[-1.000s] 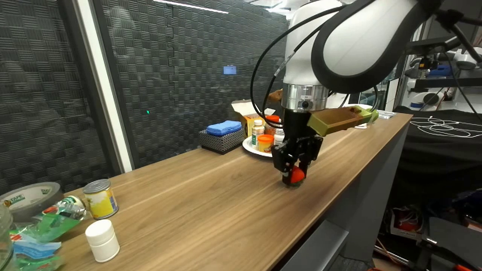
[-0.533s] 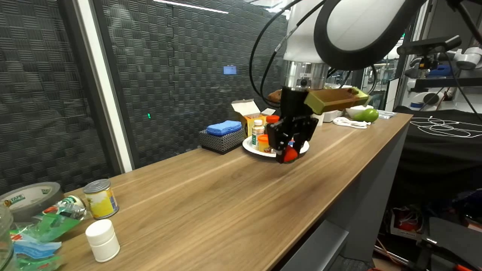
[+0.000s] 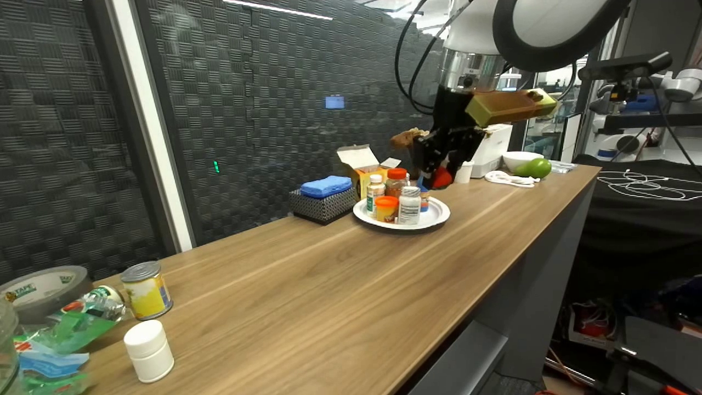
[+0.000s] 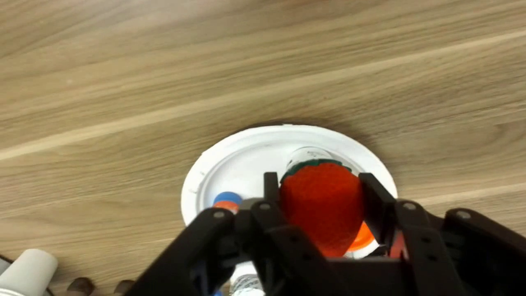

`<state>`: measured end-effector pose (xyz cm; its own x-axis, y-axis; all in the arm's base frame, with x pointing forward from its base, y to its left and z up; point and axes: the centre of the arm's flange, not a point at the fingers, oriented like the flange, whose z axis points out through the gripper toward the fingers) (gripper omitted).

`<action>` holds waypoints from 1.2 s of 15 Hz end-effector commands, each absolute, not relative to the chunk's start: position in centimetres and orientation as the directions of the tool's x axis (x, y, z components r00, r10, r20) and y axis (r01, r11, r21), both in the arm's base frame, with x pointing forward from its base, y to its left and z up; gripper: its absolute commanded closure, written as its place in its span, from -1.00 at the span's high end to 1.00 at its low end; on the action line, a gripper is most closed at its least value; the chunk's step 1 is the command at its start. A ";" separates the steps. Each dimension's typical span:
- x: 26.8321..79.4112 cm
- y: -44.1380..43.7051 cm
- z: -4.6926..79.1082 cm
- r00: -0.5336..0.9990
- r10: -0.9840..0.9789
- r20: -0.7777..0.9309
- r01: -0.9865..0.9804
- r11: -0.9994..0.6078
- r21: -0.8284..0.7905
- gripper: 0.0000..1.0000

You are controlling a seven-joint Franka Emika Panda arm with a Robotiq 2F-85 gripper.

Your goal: Place the containers and strawberry on the counter onto the white plate

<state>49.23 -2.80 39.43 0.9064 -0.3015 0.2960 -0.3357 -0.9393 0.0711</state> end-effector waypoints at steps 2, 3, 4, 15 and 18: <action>49.0 -5.0 39.5 0.877 -0.351 0.328 -0.400 -0.912 0.091 -0.49; 49.1 -5.4 39.3 0.875 -0.366 0.318 -0.411 -0.908 0.087 -0.49; 49.2 -5.8 39.1 0.872 -0.376 0.314 -0.420 -0.903 0.086 -0.49; 52.3 -8.0 36.3 0.860 -0.439 0.262 -0.471 -0.880 0.071 -0.49; 53.5 -8.5 36.2 0.853 -0.450 0.264 -0.482 -0.874 0.065 -0.49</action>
<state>51.49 -8.11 35.80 0.8690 -0.4300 0.2448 -0.4608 -0.8835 0.0843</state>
